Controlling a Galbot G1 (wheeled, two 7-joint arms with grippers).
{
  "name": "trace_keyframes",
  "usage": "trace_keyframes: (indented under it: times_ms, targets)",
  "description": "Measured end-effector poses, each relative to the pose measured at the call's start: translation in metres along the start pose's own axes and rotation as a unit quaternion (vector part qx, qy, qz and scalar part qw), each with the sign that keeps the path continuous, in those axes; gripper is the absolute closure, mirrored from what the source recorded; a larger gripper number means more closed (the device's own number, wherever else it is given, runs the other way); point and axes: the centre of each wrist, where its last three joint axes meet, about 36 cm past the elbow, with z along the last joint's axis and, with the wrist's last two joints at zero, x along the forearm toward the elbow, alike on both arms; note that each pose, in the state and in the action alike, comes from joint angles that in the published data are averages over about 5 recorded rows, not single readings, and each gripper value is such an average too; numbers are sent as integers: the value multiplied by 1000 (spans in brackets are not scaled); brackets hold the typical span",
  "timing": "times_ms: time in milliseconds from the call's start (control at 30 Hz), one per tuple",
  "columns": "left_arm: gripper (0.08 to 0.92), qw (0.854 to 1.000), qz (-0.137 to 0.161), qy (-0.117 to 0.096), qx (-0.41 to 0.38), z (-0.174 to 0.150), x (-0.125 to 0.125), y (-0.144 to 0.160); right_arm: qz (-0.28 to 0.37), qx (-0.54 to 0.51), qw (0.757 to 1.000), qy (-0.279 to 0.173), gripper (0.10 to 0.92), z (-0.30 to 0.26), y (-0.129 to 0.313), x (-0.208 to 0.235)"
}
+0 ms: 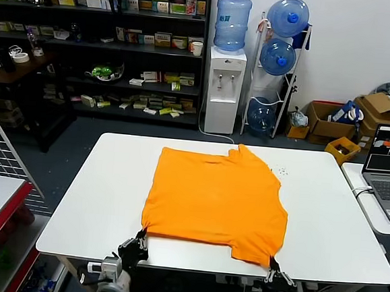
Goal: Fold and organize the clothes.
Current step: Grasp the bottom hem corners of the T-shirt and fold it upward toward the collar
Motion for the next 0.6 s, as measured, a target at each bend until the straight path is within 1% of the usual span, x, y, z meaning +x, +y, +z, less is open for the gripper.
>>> trace_keyframes:
  times_ms: [167,333,467,600]
  targets:
    - [903,1000,8,9,5,0,33,-4,1,1,1000,4,898,1,-2,27]
    - [903,1000,16,13,15,-4,59,-9,9,0,1000,-8,898,-4,-5,37]
    - [903,1000,21,8,22,-10,67,-8,15,2,1000,-27,898,-15,-10,29]
    - [903,999,24,-3,24,-19,63,-4,17,3,999,-50,898,-29,-12,10]
